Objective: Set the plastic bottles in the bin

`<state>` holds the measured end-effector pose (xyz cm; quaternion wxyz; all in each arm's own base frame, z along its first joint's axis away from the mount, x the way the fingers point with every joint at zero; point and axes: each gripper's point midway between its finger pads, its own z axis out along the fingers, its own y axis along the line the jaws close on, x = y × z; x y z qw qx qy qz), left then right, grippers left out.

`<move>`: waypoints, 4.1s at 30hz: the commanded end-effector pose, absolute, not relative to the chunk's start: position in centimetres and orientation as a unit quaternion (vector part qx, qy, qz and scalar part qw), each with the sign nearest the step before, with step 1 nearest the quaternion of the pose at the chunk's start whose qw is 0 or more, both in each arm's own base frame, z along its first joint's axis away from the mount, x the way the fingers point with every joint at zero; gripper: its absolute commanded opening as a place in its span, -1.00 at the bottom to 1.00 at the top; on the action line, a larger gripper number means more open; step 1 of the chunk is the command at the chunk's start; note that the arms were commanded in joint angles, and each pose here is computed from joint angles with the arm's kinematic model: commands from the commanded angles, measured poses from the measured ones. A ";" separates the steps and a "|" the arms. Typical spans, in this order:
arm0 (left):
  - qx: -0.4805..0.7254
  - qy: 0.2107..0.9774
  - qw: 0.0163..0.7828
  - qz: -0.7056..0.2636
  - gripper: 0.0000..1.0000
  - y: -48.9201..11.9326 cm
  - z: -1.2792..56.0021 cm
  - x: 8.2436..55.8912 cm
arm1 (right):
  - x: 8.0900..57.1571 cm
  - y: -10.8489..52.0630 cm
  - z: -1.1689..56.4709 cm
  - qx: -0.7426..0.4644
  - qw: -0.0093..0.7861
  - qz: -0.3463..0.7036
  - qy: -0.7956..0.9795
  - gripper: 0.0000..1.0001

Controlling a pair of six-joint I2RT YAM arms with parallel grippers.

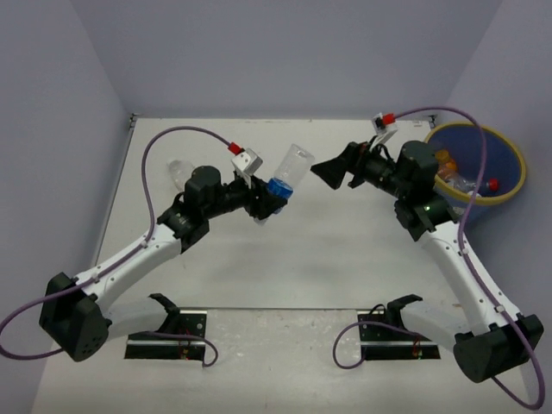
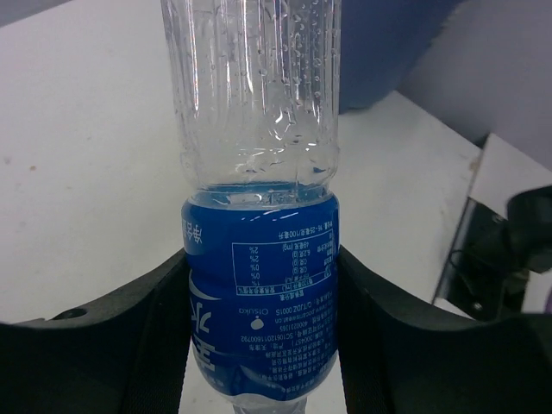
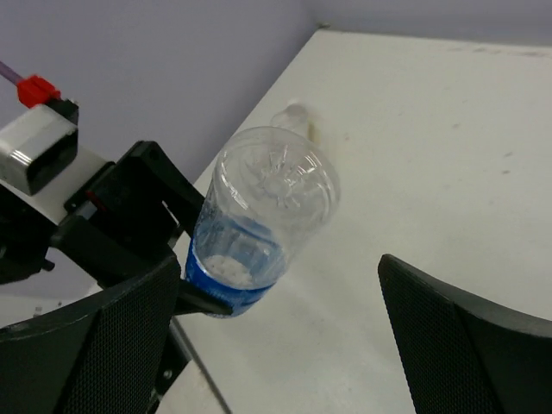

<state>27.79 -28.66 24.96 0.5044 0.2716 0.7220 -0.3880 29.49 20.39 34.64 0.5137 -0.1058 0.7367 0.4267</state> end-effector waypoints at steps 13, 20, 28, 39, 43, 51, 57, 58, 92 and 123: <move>0.291 0.646 0.517 -0.480 -0.50 -28.3 27.3 20.0 | 26.8 29.6 33.5 -0.187 0.517 0.506 0.665 0.82; 0.294 0.638 0.525 -0.481 -0.50 -28.0 28.0 19.6 | 26.6 31.6 34.4 -0.196 0.521 0.537 0.633 -0.44; 0.275 0.652 0.543 -0.453 1.00 -26.9 28.1 20.3 | 28.4 29.2 35.7 -0.147 0.580 0.481 0.641 -0.99; -0.006 0.766 0.609 -0.206 1.00 -16.4 28.3 28.1 | 33.7 17.4 39.4 0.000 0.710 0.207 0.673 -1.00; -0.095 0.794 0.586 -0.136 1.00 -11.8 27.3 30.7 | 37.0 6.8 43.0 0.116 0.747 0.044 0.654 -1.00; -0.200 0.840 0.499 -0.071 1.00 -4.6 19.8 36.1 | 36.7 -11.5 47.5 0.287 0.737 -0.175 0.586 -0.95; -0.261 0.849 0.456 -0.053 1.00 -0.6 16.3 38.6 | 33.2 -16.7 48.1 0.350 0.727 -0.248 0.536 -0.93; -0.264 0.846 0.458 -0.064 1.00 -0.4 16.5 39.1 | 32.5 -16.9 47.9 0.351 0.724 -0.260 0.534 -0.90; -0.287 0.899 0.330 -0.015 0.82 -0.5 6.0 45.2 | 32.3 -2.7 47.1 0.149 0.754 0.096 0.633 0.98; 0.327 0.560 0.557 -0.519 -0.56 -27.3 30.3 20.0 | 22.4 26.0 38.8 -0.220 0.541 0.505 0.635 0.97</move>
